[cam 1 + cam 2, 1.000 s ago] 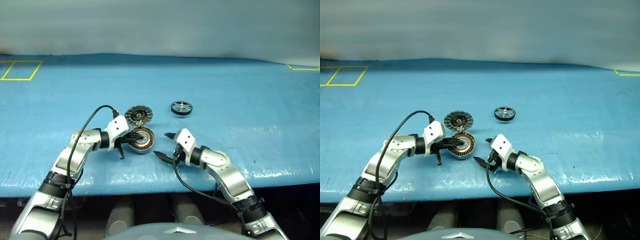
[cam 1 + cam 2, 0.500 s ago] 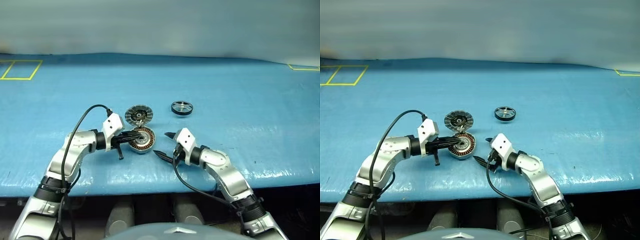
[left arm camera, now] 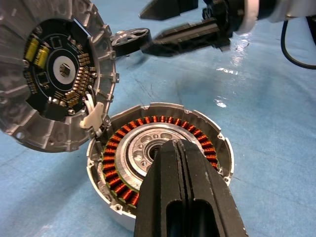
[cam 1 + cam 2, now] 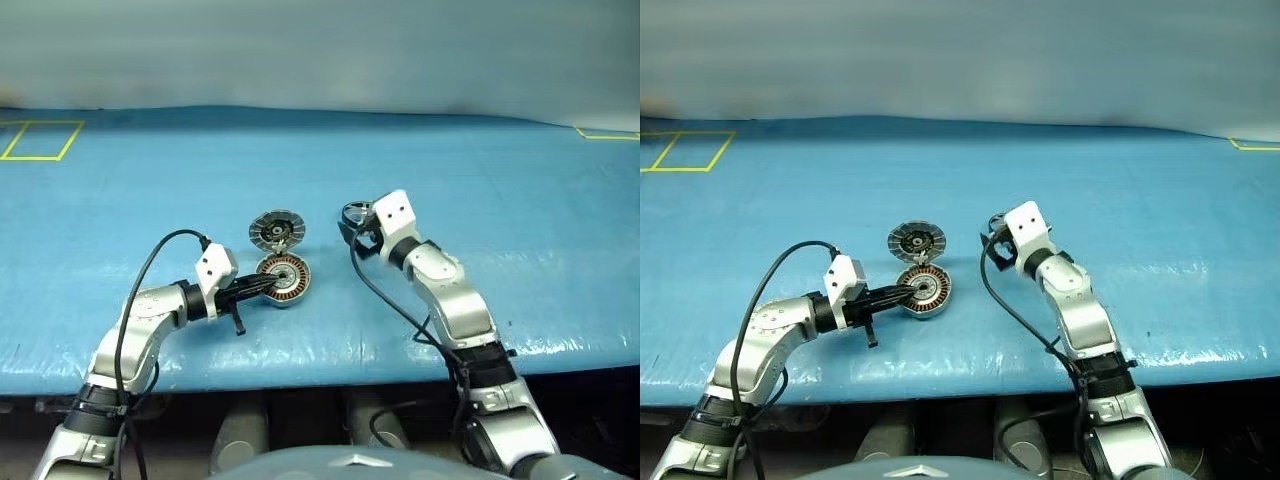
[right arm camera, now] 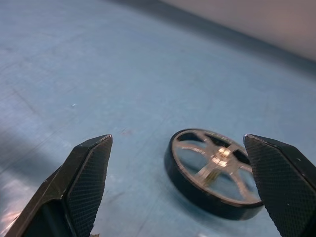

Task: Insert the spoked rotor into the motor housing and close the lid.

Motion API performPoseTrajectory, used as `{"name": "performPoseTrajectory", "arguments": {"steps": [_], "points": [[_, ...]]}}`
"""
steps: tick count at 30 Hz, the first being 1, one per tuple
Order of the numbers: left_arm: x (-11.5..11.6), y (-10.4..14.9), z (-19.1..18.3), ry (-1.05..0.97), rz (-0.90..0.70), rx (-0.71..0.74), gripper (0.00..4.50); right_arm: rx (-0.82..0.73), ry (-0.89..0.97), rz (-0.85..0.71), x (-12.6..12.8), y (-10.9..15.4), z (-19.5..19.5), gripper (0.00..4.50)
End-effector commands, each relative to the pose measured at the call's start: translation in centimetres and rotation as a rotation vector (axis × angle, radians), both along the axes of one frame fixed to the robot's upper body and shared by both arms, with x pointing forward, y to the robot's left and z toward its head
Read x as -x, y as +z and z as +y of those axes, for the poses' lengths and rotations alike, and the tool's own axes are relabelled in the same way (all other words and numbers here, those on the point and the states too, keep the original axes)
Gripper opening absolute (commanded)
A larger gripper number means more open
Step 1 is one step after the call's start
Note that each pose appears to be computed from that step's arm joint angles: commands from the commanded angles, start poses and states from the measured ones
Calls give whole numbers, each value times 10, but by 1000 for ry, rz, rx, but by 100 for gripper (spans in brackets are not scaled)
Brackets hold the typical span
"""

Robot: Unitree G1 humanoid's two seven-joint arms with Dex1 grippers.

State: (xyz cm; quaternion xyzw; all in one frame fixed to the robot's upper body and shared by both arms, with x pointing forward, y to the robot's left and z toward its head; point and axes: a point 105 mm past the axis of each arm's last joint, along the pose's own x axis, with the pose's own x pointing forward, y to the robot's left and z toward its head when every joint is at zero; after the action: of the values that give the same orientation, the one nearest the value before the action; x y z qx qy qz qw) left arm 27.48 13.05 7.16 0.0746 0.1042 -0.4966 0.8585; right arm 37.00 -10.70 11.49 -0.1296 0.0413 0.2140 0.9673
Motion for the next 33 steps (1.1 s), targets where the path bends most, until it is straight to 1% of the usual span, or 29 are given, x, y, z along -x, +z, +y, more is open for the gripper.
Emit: {"name": "performPoseTrajectory", "arguments": {"steps": [1, 2, 4, 7, 15, 19, 26, 33], "points": [[0, 14, -3, -5, -72, 22, 3, -28, -72, 6, -19, 18, -7, 450], [0, 13, -3, -4, -72, 21, 3, -26, -77, 22, -24, 18, -7, 450], [-1, 12, -3, 0, -73, 18, 3, 31, -85, 60, -33, 11, -9, 450], [-1, 11, -4, 6, -76, 16, 3, 92, -81, 88, -41, 4, -11, 450], [0, 8, 2, 35, -74, 7, 3, 129, -80, 148, -40, -14, -15, 450], [-1, 7, 2, 36, -74, 4, 3, 137, -67, 151, -38, -14, -14, 450], [-2, 5, 0, 38, -70, 12, 3, 235, -54, 79, -36, -4, -16, 450], [-2, 3, 0, 46, -67, 16, 3, 308, -19, 75, -32, -7, -15, 450]]}}
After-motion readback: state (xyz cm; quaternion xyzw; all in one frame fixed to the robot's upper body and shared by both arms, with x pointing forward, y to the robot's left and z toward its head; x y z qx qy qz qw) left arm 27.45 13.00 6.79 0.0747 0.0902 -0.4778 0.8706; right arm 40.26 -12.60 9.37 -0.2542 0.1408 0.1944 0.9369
